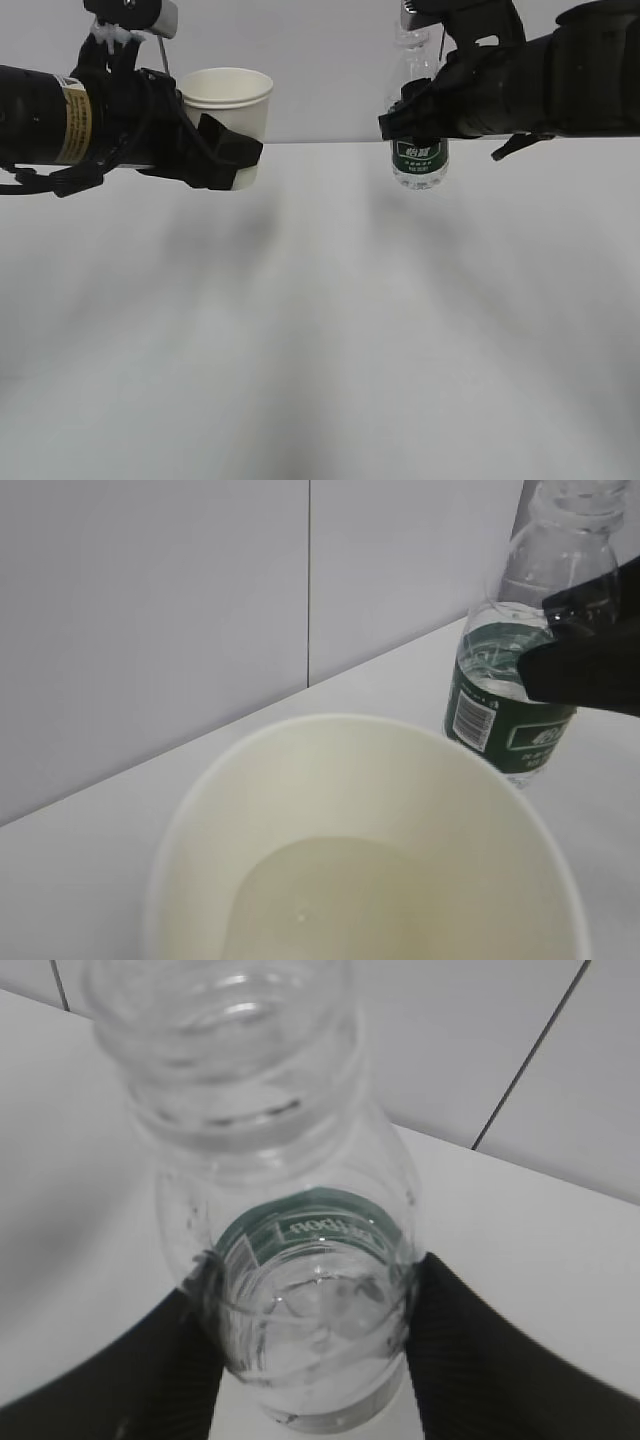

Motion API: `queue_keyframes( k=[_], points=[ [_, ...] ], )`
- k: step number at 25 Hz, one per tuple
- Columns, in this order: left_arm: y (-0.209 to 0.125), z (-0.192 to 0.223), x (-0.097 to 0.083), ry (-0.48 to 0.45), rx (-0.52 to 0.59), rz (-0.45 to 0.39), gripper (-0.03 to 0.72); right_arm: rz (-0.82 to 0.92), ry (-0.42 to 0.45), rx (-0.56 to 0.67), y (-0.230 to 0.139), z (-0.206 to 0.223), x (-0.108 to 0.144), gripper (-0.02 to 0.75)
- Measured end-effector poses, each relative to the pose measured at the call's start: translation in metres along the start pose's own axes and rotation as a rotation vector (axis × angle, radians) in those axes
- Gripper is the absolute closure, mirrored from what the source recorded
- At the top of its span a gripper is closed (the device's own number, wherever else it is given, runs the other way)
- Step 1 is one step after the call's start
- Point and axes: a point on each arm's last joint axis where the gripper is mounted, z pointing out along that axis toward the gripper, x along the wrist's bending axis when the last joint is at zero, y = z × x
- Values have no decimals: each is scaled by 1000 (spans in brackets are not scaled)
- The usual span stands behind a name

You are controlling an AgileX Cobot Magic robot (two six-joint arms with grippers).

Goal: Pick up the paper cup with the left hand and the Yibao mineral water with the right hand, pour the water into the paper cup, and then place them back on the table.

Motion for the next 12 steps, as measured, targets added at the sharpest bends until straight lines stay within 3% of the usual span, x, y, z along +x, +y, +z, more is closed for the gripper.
queue_keyframes(
  k=[6, 12],
  points=[
    [0, 0, 0, 0, 0, 0, 321, 109, -13, 40, -14, 2, -7, 314],
    [0, 0, 0, 0, 0, 0, 321, 228, -14, 62, -29, 6, -35, 314]
  ],
)
